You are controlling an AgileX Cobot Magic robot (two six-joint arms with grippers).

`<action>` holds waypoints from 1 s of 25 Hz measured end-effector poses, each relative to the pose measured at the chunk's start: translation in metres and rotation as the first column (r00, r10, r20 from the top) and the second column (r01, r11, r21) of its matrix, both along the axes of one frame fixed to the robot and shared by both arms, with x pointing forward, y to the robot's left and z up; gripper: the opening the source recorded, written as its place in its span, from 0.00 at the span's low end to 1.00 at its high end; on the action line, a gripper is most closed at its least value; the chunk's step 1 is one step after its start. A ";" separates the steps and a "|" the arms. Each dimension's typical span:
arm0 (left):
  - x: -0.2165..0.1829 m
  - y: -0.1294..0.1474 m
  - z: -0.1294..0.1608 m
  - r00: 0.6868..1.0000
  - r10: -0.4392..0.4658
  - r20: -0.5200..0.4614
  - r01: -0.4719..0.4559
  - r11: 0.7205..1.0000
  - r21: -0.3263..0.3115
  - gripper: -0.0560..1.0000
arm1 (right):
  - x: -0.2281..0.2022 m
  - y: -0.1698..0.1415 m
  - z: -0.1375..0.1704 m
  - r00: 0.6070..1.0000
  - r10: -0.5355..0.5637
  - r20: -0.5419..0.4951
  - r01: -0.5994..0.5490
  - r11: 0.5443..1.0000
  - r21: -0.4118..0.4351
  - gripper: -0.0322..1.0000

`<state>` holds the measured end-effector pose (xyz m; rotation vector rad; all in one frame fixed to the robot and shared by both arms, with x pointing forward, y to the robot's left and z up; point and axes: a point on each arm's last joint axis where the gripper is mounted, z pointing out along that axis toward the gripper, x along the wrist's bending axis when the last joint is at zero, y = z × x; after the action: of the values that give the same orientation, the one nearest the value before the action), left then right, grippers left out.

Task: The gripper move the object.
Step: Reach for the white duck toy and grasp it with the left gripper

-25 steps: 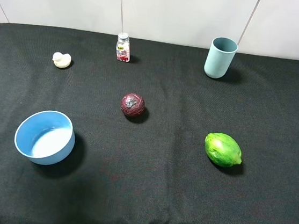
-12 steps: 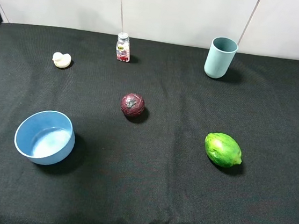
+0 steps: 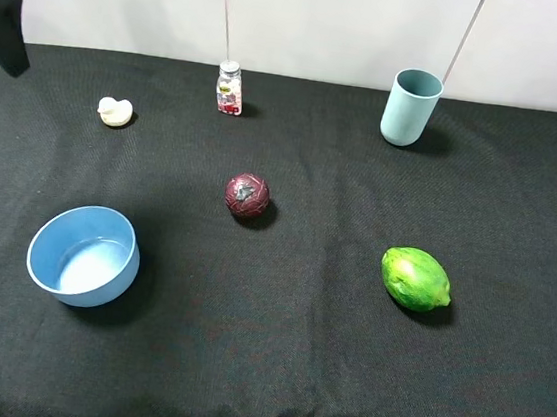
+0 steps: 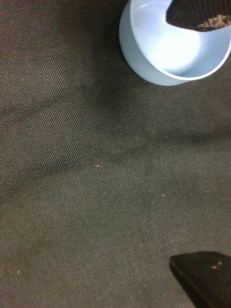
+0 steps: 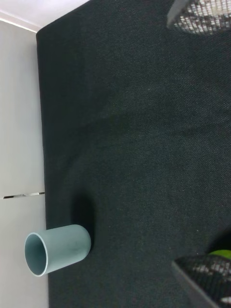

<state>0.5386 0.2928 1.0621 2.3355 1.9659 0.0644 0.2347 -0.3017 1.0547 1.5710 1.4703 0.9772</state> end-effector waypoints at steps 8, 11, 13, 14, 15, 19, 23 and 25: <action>0.024 0.000 -0.038 0.999 0.001 -0.054 -0.001 1.000 -0.003 0.97 | 0.000 0.000 0.000 1.000 0.000 0.000 0.000 1.000 0.000 0.70; 0.031 0.000 -0.048 0.998 0.001 -0.065 -0.001 1.000 -0.004 0.97 | 0.000 0.000 0.000 1.000 0.000 0.000 0.000 1.000 0.000 0.70; 0.038 0.000 -0.052 0.998 0.001 -0.067 -0.001 1.000 -0.004 0.97 | 0.000 0.000 0.000 1.000 0.000 0.000 0.000 1.000 0.000 0.70; 0.041 0.000 -0.053 0.998 0.001 -0.070 -0.001 1.000 -0.004 0.97 | 0.000 0.000 0.000 1.000 0.000 0.000 0.000 1.000 0.000 0.70; 0.045 0.000 -0.054 0.998 0.001 -0.067 -0.001 1.000 -0.004 0.97 | 0.000 0.000 0.000 1.000 0.000 0.000 0.000 1.000 0.000 0.70; 0.062 -0.001 -0.060 0.998 -0.002 -0.062 0.002 1.000 -0.004 0.97 | 0.000 0.000 0.000 1.000 0.000 0.000 0.000 1.000 0.000 0.70; 0.077 -0.001 -0.069 0.998 -0.003 -0.064 0.003 1.000 -0.004 0.97 | 0.000 0.000 0.000 1.000 0.000 0.000 0.000 1.000 0.000 0.70; 0.083 -0.001 -0.073 0.998 -0.004 -0.068 0.004 1.000 -0.003 0.97 | 0.000 0.000 0.000 1.000 0.000 0.000 0.000 1.000 0.000 0.70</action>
<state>0.6221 0.2918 0.9888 2.3703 1.9901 -0.0194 0.2347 -0.3017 1.0547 1.5710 1.4703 0.9772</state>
